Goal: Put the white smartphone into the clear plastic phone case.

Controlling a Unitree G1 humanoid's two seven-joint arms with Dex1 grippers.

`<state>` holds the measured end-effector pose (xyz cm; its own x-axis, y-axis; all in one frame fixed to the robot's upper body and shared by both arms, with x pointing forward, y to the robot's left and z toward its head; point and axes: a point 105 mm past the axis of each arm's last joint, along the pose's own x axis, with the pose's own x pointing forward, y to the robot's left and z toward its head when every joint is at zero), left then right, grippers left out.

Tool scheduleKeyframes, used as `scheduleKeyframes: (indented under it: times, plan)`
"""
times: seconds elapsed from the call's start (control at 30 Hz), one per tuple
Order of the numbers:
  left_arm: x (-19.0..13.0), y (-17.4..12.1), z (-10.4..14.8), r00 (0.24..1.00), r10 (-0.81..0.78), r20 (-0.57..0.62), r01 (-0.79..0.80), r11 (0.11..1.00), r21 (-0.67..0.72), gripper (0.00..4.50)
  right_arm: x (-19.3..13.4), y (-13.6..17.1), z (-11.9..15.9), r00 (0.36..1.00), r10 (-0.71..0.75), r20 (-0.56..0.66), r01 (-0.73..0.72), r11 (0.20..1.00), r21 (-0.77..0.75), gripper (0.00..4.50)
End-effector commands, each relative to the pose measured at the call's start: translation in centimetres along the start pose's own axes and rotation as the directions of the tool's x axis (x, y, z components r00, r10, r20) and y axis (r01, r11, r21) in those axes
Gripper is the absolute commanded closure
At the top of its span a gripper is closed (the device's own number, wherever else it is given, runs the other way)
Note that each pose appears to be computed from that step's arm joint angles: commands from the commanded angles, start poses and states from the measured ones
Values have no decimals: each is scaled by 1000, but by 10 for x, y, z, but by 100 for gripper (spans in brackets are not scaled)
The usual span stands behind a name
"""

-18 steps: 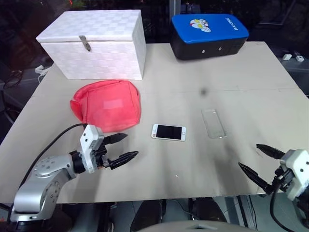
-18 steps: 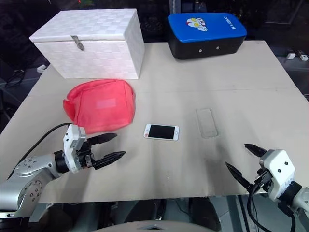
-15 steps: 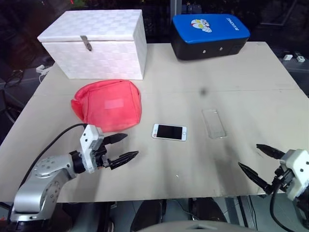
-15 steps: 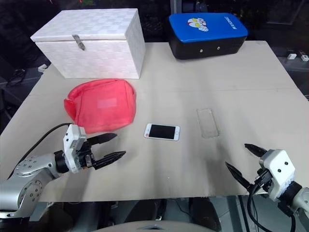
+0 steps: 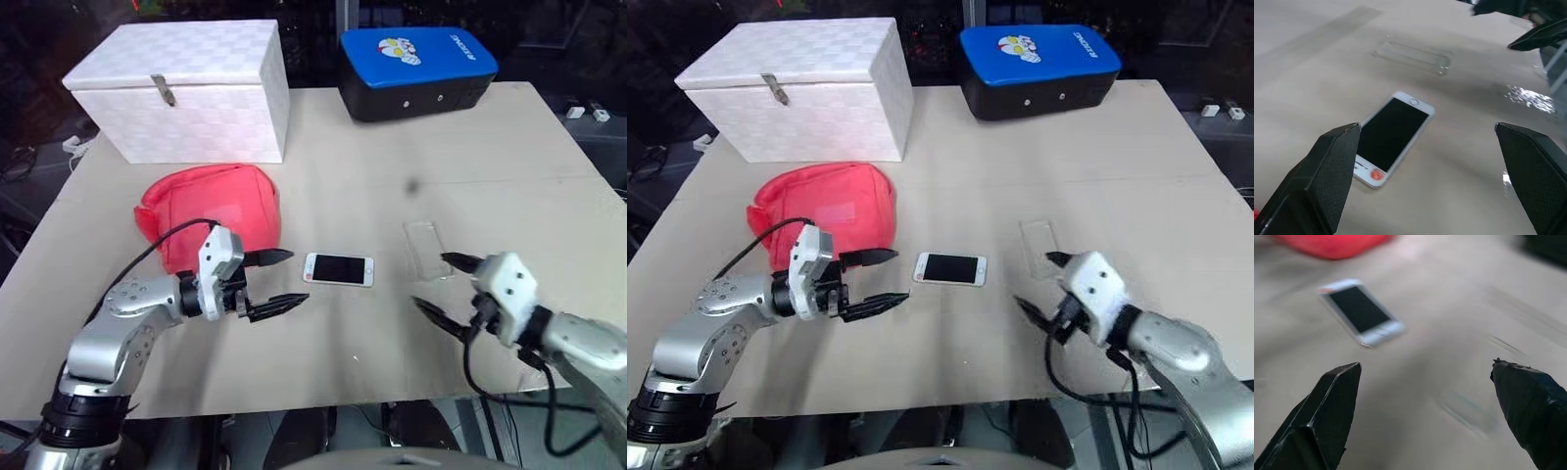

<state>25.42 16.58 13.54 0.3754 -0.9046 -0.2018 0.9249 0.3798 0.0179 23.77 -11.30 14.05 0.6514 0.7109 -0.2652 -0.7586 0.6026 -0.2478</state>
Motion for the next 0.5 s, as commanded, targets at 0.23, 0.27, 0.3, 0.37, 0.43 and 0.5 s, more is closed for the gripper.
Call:
scheduleKeyframes:
  times: [0.23,0.27,0.3,0.37,0.43,0.5]
  plan:
    - [-23,-7,10,997,33,71,-39,997,74,2,93,11,1,956,279,-86,-289,948,-133,0]
    - [-25,-12,13,995,21,99,-29,996,84,2,103,11,-1,949,297,-105,-310,937,-162,0]
    - [-27,-19,16,992,-2,123,-9,995,95,2,112,13,-3,941,316,-124,-335,923,-189,0]
    - [-31,-31,23,989,-30,148,20,997,71,2,125,10,-6,938,315,-143,-339,919,-202,0]
    - [-33,-41,28,987,-61,146,52,996,66,2,131,7,-10,934,313,-170,-344,917,-203,0]
    - [-37,-49,30,987,-78,144,69,995,66,2,132,9,-15,917,345,-199,-381,906,-185,0]
